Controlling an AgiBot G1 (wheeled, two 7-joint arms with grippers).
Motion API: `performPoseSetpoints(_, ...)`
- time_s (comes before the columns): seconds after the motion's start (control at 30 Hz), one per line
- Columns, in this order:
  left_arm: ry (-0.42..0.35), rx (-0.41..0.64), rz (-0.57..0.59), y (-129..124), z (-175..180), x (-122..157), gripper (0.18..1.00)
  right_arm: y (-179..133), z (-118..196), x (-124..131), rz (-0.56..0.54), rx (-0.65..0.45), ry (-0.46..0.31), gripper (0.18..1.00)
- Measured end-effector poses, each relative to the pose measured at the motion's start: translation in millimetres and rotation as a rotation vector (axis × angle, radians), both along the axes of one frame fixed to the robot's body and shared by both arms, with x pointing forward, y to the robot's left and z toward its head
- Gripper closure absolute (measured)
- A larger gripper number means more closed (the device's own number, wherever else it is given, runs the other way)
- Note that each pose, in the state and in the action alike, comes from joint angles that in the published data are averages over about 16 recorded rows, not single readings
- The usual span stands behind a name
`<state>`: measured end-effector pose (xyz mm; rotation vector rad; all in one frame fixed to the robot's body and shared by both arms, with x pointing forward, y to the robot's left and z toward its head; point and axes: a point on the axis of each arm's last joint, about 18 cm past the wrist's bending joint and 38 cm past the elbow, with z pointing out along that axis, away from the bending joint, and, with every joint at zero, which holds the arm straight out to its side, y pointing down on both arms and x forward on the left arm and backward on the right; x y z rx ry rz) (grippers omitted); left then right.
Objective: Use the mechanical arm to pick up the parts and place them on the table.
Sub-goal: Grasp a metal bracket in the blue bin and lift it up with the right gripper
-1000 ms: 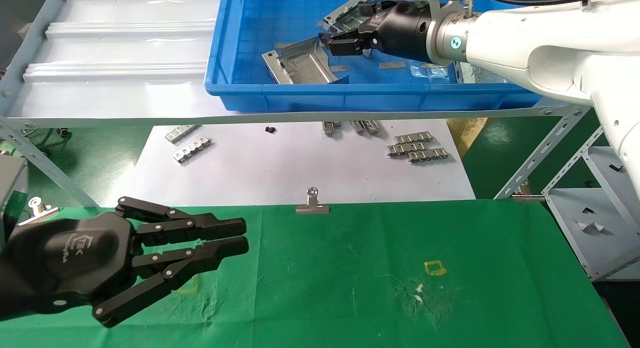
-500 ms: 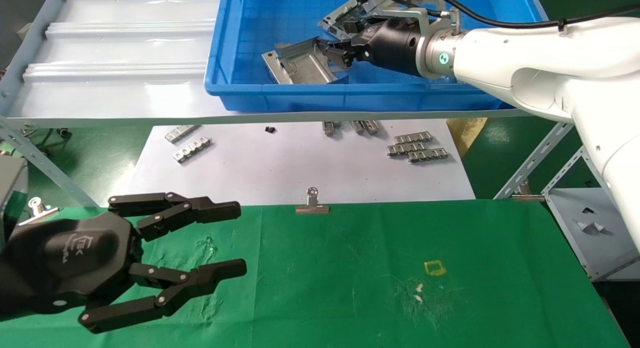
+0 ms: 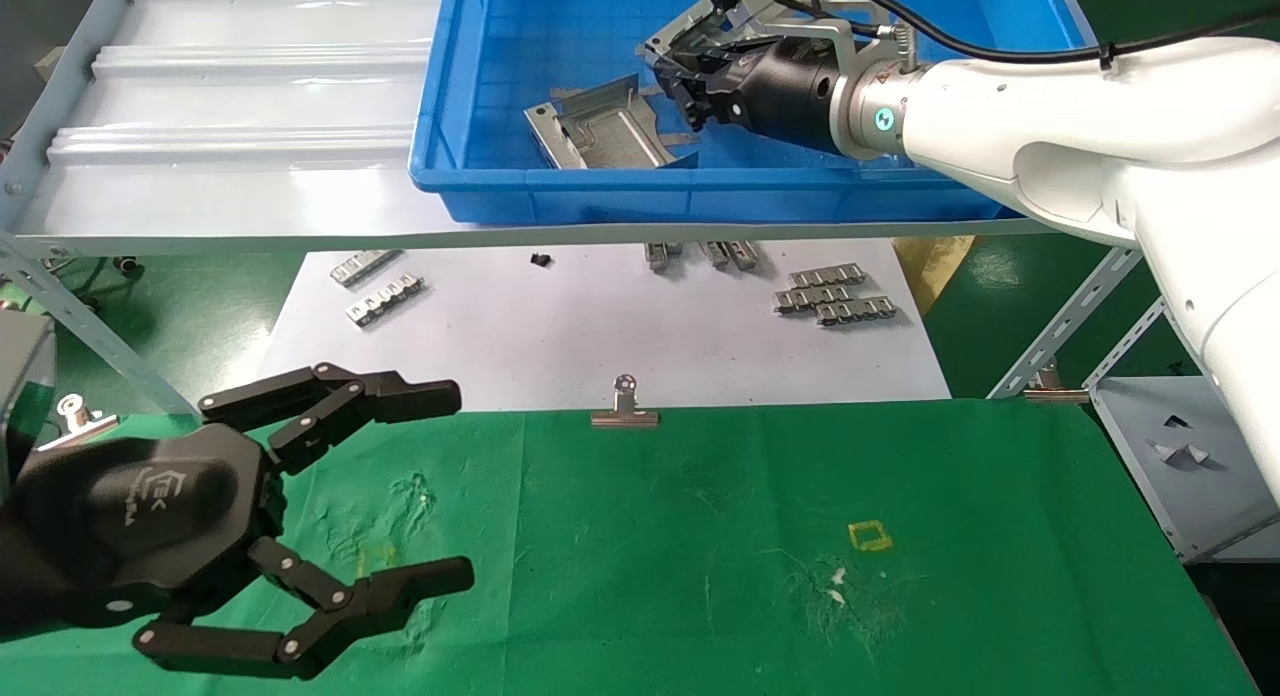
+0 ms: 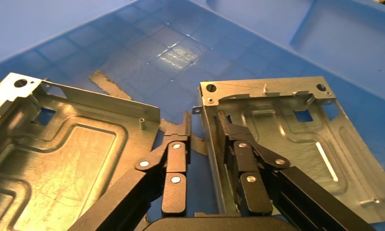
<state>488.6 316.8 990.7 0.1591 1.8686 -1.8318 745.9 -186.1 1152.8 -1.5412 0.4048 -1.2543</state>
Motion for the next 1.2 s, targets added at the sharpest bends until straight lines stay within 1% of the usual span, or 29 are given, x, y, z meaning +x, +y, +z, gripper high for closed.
performPoseSetpoints(0.1, 0.000, 0.000, 0.000, 0.0, 0.0, 0.0, 0.304, -0.1, 0.5, 0.2, -0.005, -0.006, -0.003, 0.857)
performPoseSetpoints(0.23, 0.000, 0.000, 0.000, 0.0, 0.0, 0.0, 0.247, -0.8, 4.2, -0.7, -0.010, -0.011, -0.012, 0.905)
performPoseSetpoints(0.3, 0.000, 0.000, 0.000, 0.0, 0.0, 0.0, 0.233, -1.6, 7.3, -1.7, -0.011, -0.013, -0.019, 0.930)
performPoseSetpoints(0.43, 0.000, 0.000, 0.000, 0.0, 0.0, 0.0, 0.204, -5.2, 16.1, -5.1, -0.010, -0.016, -0.032, 0.957)
performPoseSetpoints(0.67, 0.000, 0.000, 0.000, 0.0, 0.0, 0.0, 0.186, -17.5, 33.8, -17.8, 0.018, -0.045, -0.050, 0.982)
performPoseSetpoints(0.93, 0.000, 0.000, 0.000, 0.0, 0.0, 0.0, 0.184, -39.5, 44.0, -47.9, 0.126, -0.136, -0.044, 0.987)
performPoseSetpoints(1.2, 0.000, 0.000, 0.000, 0.0, 0.0, 0.0, 0.184, -64.6, 43.0, -97.0, 0.305, -0.258, -0.028, 0.987)
